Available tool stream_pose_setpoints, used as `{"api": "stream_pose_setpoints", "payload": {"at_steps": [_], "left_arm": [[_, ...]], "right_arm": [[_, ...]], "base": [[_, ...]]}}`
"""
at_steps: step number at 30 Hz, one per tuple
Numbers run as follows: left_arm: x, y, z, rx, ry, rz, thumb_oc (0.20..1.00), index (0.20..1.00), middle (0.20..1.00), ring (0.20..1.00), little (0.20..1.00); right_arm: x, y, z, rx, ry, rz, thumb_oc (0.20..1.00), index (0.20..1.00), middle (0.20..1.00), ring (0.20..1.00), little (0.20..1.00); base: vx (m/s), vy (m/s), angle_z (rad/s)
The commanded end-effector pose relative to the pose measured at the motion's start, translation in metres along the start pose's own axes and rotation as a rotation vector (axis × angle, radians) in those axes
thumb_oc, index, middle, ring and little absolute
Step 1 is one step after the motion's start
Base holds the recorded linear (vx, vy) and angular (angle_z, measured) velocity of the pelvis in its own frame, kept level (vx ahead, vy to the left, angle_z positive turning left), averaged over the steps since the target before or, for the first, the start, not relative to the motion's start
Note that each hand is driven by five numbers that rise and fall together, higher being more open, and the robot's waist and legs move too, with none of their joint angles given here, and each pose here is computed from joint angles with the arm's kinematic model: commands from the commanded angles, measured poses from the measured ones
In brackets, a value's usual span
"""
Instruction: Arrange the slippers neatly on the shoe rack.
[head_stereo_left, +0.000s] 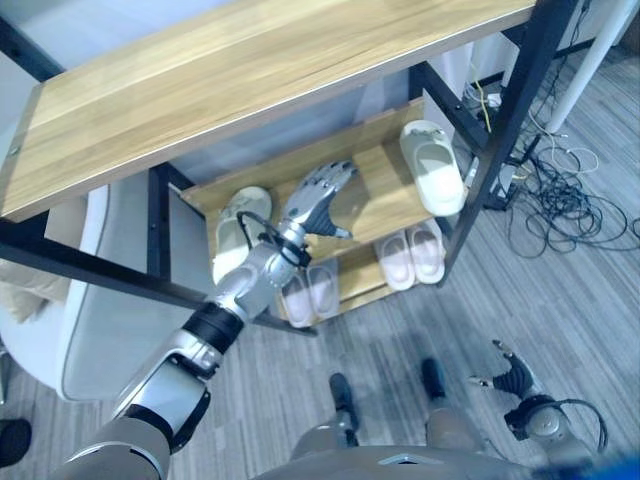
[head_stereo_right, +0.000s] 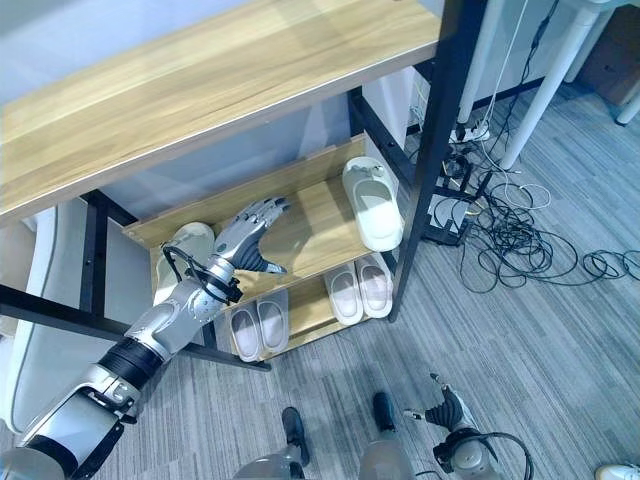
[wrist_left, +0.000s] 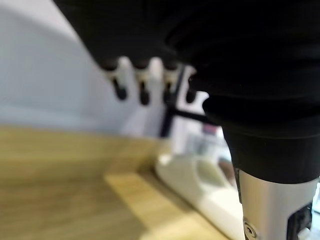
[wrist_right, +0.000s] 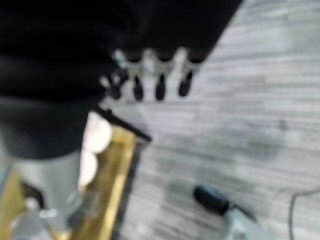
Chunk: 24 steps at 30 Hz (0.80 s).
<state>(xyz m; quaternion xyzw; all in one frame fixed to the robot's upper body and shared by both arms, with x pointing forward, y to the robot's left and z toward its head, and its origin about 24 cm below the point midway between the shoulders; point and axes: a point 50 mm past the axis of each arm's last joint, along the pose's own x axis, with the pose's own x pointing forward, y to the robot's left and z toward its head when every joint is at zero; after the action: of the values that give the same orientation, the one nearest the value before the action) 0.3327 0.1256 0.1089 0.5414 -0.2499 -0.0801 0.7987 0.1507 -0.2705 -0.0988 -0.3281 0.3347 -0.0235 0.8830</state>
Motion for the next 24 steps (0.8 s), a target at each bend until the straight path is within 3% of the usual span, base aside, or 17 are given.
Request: {"api": "stream_pose_setpoints", "payload": {"at_steps": [1, 10, 24], "left_arm": [[0.002, 0.031, -0.017, 0.081, 0.031, 0.130, 1.000, 1.000, 1.000, 1.000, 1.000], [0.007, 0.042, -0.026, 0.133, 0.034, 0.078, 1.000, 1.000, 1.000, 1.000, 1.000], [0.039, 0.075, -0.047, 0.395, 0.056, 0.003, 1.000, 1.000, 1.000, 1.000, 1.000]], "right_arm": [[0.001, 0.006, 0.007, 0.048, -0.025, -0.010, 1.000, 1.000, 1.000, 1.000, 1.000], [-0.001, 0.005, 0.004, 0.046, -0.012, -0.003, 1.000, 1.000, 1.000, 1.000, 1.000], [0.002, -0.001, 0.010, -0.006, -0.055, 0.014, 1.000, 1.000, 1.000, 1.000, 1.000]], "base": [[0.03, -0.031, 0.01], [0.01, 0.000, 0.06], [-0.01, -0.004, 0.00]]}}
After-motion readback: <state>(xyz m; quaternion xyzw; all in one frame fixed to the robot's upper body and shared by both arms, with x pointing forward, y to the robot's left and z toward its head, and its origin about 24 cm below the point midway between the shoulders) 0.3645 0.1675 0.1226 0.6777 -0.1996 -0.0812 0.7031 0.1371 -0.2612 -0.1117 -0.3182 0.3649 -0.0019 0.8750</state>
